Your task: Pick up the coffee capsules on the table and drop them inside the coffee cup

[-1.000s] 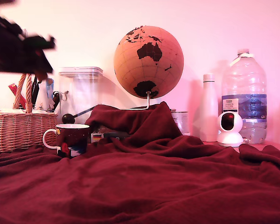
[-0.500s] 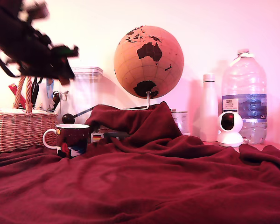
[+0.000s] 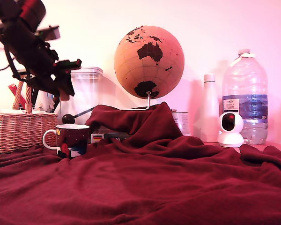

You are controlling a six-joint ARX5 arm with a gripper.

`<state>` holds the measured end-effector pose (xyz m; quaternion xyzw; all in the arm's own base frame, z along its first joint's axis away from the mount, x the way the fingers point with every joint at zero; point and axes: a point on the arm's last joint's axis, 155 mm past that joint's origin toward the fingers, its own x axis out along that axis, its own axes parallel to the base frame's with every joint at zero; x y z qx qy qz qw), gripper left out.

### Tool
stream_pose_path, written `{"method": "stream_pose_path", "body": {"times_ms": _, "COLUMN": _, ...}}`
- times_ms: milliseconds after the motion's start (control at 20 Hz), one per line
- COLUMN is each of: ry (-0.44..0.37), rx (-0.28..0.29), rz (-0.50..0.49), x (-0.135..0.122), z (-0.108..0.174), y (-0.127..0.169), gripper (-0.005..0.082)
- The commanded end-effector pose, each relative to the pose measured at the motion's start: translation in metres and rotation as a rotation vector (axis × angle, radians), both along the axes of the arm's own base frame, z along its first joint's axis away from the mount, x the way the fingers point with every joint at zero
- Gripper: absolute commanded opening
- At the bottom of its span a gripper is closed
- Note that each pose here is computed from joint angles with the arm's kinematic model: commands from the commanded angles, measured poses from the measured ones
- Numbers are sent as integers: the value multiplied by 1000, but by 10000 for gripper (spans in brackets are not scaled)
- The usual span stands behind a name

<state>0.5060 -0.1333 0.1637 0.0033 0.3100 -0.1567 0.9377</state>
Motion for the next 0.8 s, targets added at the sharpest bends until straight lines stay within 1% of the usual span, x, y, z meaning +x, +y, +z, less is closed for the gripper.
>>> {"method": "stream_pose_path", "body": {"times_ms": 0, "ry": 70, "rx": 5, "rz": -15, "x": 3, "z": -18, "y": -3, "gripper": 215}}
{"method": "stream_pose_path", "body": {"times_ms": 100, "ry": 130, "rx": 12, "rz": -19, "x": 7, "z": -26, "y": -4, "gripper": 216}}
{"method": "stream_pose_path", "body": {"times_ms": 200, "ry": 170, "rx": 20, "rz": -19, "x": 11, "z": -34, "y": -5, "gripper": 216}}
{"method": "stream_pose_path", "body": {"times_ms": 350, "ry": 227, "rx": 32, "rz": -18, "x": 12, "z": -41, "y": -5, "gripper": 215}}
{"method": "stream_pose_path", "body": {"times_ms": 600, "ry": 286, "rx": 43, "rz": -15, "x": 9, "z": -57, "y": -3, "gripper": 215}}
{"method": "stream_pose_path", "body": {"times_ms": 750, "ry": 294, "rx": 44, "rz": -15, "x": 8, "z": -60, "y": -3, "gripper": 215}}
